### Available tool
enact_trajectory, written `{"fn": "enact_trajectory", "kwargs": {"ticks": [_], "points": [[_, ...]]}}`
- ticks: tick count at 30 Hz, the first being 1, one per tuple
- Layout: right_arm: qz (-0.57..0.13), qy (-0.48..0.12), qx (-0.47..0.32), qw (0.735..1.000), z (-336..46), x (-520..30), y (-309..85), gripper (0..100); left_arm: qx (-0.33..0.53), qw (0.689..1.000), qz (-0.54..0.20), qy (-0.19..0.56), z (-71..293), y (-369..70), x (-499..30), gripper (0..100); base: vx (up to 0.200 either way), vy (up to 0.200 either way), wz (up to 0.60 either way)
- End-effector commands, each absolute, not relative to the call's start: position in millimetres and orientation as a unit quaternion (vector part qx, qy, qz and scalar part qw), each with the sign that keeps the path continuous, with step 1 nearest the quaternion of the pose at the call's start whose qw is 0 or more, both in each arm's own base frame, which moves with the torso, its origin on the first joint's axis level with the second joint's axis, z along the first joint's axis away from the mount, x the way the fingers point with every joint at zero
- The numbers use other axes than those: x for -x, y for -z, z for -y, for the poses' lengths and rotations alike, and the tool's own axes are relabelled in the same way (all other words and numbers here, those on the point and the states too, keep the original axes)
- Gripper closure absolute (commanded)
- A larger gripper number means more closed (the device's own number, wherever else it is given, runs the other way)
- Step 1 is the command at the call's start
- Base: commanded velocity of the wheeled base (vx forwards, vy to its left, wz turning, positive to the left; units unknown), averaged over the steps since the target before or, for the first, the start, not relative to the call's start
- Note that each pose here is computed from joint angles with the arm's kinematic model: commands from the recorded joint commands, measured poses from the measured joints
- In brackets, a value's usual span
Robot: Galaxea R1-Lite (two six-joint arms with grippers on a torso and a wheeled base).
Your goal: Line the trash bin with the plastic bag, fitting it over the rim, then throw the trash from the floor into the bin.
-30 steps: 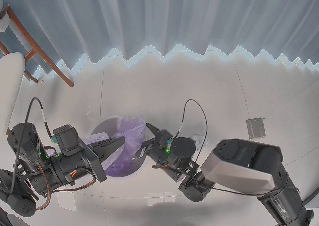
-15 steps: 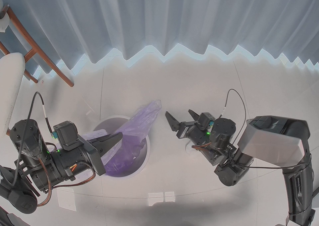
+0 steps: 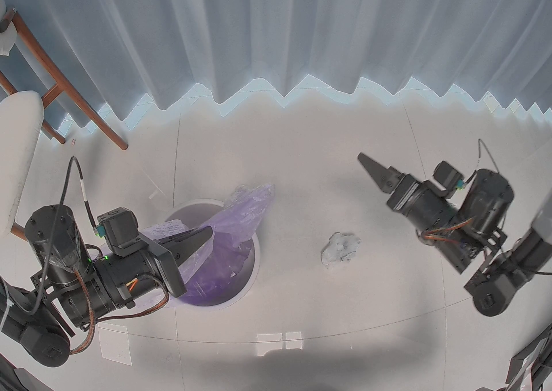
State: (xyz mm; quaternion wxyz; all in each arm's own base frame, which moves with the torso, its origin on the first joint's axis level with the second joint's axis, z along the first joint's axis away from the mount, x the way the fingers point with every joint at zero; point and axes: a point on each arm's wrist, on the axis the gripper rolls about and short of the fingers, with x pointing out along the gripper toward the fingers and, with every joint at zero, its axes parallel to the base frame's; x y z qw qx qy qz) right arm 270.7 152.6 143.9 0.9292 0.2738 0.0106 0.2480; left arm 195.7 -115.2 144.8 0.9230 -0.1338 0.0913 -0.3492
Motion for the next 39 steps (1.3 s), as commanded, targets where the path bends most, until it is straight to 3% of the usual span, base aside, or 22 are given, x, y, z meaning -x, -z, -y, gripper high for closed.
{"fn": "enact_trajectory", "kwargs": {"ticks": [1,7,11,13,14,16,17,18,23,30,35,39], "points": [[0.042,-0.268,-0.29,0.918,-106.0,-206.0,-220.8,0,0.136,0.929,-0.092,0.332,128.8,-120.0,-214.1,100,0.0,0.0,0.0],[0.056,-0.296,-0.319,0.899,-104.7,-186.6,-251.8,0,0.138,0.931,-0.072,0.33,140.2,-106.9,-218.9,100,0.0,0.0,0.0],[-0.011,-0.297,-0.351,0.888,-107.4,-180.4,-249.0,0,0.135,0.927,-0.082,0.341,137.6,-106.9,-204.5,100,0.0,0.0,0.0],[-0.011,-0.297,-0.351,0.888,-107.4,-180.4,-249.0,0,0.135,0.927,-0.082,0.341,137.6,-106.9,-204.5,100,0.0,0.0,0.0],[-0.078,-0.297,-0.422,0.853,-112.1,-184.9,-247.5,0,0.132,0.923,-0.091,0.351,131.6,-108.0,-186.5,100,0.0,0.0,0.0],[-0.172,-0.315,-0.451,0.817,-128.6,-185.5,-227.6,0,0.117,0.925,-0.096,0.349,128.4,-105.3,-183.5,100,0.0,0.0,0.0],[-0.179,-0.316,-0.451,0.815,-130.3,-185.3,-225.6,0,0.116,0.925,-0.095,0.348,128.1,-105.3,-183.7,100,0.0,0.0,0.0],[-0.244,-0.321,-0.439,0.803,-149.3,-188.2,-198.8,0,0.092,0.928,-0.093,0.348,125.6,-102.2,-184.5,100,0.0,0.0,0.0],[-0.266,-0.345,-0.427,0.792,-171.6,-181.0,-173.8,0,0.028,0.909,-0.106,0.402,113.4,-92.1,-173.4,100,0.0,0.0,0.0],[-0.317,-0.308,-0.393,0.807,-187.4,-182.2,-134.7,0,-0.029,0.894,-0.093,0.437,106.5,-87.4,-173.5,100,0.0,0.0,0.0],[-0.295,-0.25,-0.303,0.871,-194.1,-193.4,-101.0,0,-0.043,0.879,-0.108,0.463,104.5,-81.2,-167.7,100,0.0,0.0,0.0],[-0.287,-0.244,-0.268,0.887,-200.5,-191.1,-84.9,0,-0.064,0.867,-0.127,0.478,104.7,-73.4,-166.9,100,0.0,0.0,0.0]]}}
